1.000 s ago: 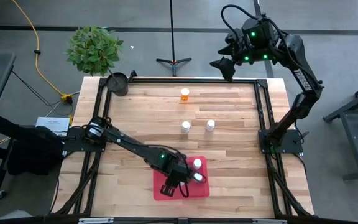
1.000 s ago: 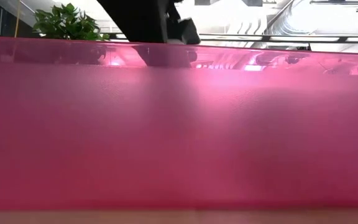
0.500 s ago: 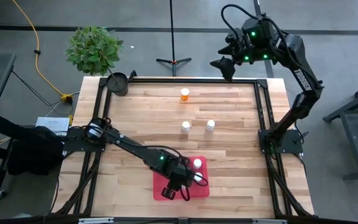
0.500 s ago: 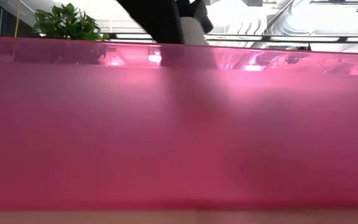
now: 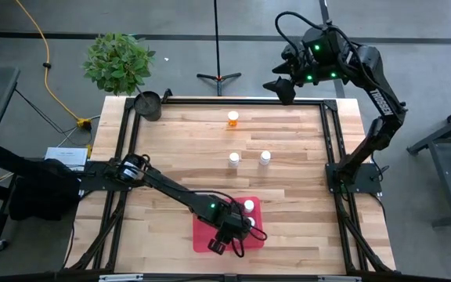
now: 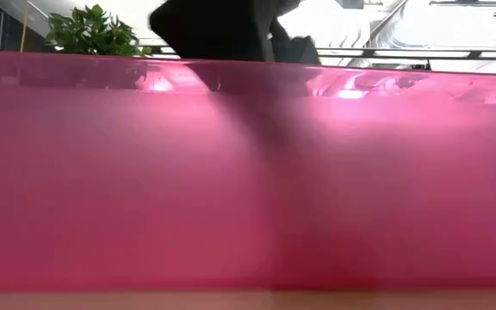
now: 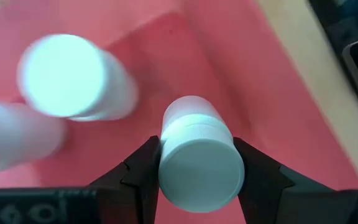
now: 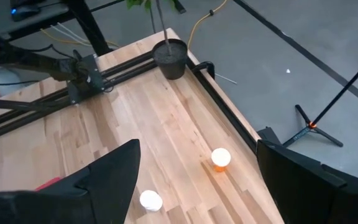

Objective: Pick and place pill bottles into a basket
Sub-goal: Put the white medicine bottle into the red container

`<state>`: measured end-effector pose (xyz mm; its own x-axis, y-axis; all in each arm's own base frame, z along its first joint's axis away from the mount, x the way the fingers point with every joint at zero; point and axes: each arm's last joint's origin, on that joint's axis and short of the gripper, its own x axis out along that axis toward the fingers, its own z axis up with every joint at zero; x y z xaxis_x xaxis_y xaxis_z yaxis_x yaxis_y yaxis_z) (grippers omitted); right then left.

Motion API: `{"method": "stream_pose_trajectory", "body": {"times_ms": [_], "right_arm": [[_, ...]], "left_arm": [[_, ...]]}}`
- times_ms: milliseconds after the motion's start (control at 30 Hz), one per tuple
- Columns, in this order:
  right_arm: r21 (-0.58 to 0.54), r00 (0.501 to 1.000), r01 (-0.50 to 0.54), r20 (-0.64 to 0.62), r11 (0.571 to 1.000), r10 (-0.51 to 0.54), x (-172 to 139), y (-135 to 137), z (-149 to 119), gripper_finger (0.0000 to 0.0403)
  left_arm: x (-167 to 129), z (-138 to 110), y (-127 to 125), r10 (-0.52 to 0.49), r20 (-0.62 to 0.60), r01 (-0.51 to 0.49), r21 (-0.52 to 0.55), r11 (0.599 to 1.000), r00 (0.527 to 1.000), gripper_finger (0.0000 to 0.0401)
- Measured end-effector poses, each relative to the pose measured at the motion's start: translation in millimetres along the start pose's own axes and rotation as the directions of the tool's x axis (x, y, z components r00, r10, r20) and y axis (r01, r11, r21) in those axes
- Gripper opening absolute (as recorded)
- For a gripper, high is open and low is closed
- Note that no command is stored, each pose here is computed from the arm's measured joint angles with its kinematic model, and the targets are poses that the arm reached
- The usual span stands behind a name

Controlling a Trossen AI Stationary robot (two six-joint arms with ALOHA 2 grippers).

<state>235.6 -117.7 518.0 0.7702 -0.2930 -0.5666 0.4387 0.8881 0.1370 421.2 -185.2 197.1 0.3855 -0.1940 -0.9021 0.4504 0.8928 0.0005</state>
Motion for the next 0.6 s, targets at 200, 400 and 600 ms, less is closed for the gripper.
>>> {"method": "stream_pose_trajectory", "body": {"times_ms": [200, 400, 600], "right_arm": [[-0.01, 1.0, -0.003, -0.008, 1.0, 0.003, 0.4, 4.3, -1.2, 0.0312], [-0.014, 1.0, -0.008, -0.012, 1.0, 0.008, 0.4, 6.0, -1.7, 0.0312], [-0.014, 1.0, -0.007, -0.012, 1.0, 0.006, 0.4, 5.9, -1.7, 0.0312]], "left_arm": [[-12.7, 8.7, 8.6, 0.042, 0.02, -0.043, 0.018, 0.999, 0.999, 0.0197], [-11.0, 4.1, 6.7, 0.029, -0.035, -0.029, 0.021, 0.999, 0.999, 0.0197], [-4.2, 1.8, 5.4, -0.016, -0.056, 0.017, 0.017, 1.0, 0.998, 0.0197]]}}
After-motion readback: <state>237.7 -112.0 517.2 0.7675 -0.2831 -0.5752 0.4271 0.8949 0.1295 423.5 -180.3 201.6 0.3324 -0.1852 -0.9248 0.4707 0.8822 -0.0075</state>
